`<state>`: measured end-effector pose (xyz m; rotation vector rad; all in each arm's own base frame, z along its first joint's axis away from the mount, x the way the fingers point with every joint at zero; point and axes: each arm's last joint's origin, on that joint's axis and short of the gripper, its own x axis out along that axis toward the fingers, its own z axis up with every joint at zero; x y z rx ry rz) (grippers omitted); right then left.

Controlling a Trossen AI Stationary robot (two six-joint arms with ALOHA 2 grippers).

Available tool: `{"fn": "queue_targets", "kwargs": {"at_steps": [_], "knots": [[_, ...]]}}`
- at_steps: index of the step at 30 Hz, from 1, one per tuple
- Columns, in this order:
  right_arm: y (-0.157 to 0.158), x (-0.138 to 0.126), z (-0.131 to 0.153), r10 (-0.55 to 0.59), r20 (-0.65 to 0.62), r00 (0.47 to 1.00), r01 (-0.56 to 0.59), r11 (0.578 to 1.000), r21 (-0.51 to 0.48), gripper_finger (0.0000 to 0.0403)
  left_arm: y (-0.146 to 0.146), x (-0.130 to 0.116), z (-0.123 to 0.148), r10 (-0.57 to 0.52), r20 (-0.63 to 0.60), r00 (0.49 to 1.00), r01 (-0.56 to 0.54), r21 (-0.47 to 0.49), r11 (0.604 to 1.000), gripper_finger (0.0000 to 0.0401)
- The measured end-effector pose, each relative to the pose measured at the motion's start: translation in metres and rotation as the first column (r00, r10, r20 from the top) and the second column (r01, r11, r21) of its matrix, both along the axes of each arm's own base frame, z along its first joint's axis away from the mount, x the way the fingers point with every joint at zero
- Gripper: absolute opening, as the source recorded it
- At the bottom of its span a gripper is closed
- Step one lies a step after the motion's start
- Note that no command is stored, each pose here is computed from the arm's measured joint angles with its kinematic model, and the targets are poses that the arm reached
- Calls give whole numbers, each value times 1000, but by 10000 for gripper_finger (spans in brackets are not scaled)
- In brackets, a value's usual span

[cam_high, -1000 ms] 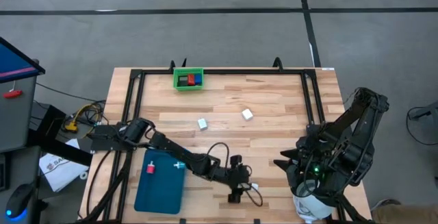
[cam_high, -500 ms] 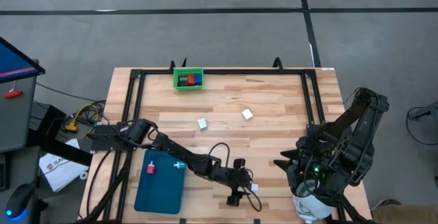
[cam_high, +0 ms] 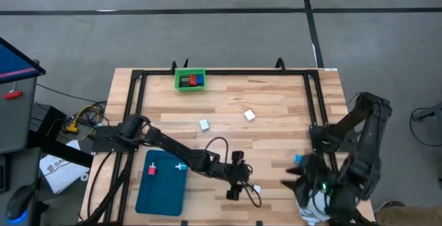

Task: Pick & Place Office items
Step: Put the white and black charger adapter into the blue bin

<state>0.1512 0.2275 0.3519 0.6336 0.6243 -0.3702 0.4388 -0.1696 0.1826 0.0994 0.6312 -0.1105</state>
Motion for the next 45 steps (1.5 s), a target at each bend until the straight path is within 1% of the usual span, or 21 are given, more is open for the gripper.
{"fn": "queue_targets", "kwargs": {"at_steps": [3,5,7,10,13,15,19,21,23,26,29,30,32,34,37,39,42,45], "knots": [[20,-1,-22,61,-128,990,-66,997,-33,230,10,-17,7,14,-53,998,-13,24,1000,235],[32,2,-39,75,-226,971,-87,995,-43,230,17,-31,15,33,-62,998,-31,39,999,235],[40,8,-53,78,-298,951,-95,994,-44,230,22,-44,25,67,-49,997,-65,33,997,234],[45,22,-66,105,-368,924,-127,991,-35,225,31,-67,33,112,-64,992,-111,23,994,234],[40,42,-75,158,-454,877,-188,982,-21,220,39,-87,42,151,-62,987,-149,28,988,235],[33,57,-77,191,-487,852,-225,974,-12,218,44,-97,49,171,-42,984,-171,11,985,234],[19,87,-83,250,-509,823,-279,960,20,212,52,-115,51,223,-47,974,-223,8,975,235],[14,99,-89,274,-531,802,-298,954,43,206,55,-120,55,248,-27,968,-249,-11,969,234],[14,110,-100,313,-556,770,-325,942,82,197,57,-126,57,272,-31,962,-273,-18,962,234],[19,122,-122,362,-603,711,-372,921,114,185,60,-131,58,295,-37,955,-295,-3,955,235],[22,130,-142,392,-644,657,-408,903,133,178,61,-133,62,303,-29,953,-303,-1,953,233],[22,132,-146,395,-652,647,-417,899,130,178,61,-133,63,302,-29,953,-303,-2,953,233],[20,134,-150,395,-663,636,-427,896,125,183,61,-134,61,302,-46,952,-302,10,953,233],[17,136,-150,393,-664,637,-431,895,116,197,60,-135,60,302,-57,952,-302,-6,953,232],[12,139,-145,385,-650,655,-437,895,91,230,60,-137,59,302,-79,950,-303,-4,953,232],[10,141,-141,390,-637,665,-439,894,89,254,60,-137,59,311,-81,947,-314,-19,949,232],[7,144,-146,395,-657,642,-459,885,83,281,59,-137,58,312,-93,946,-317,-47,947,232],[3,147,-152,400,-669,627,-477,876,77,295,57,-138,59,313,-98,945,-320,-67,945,232]]}}
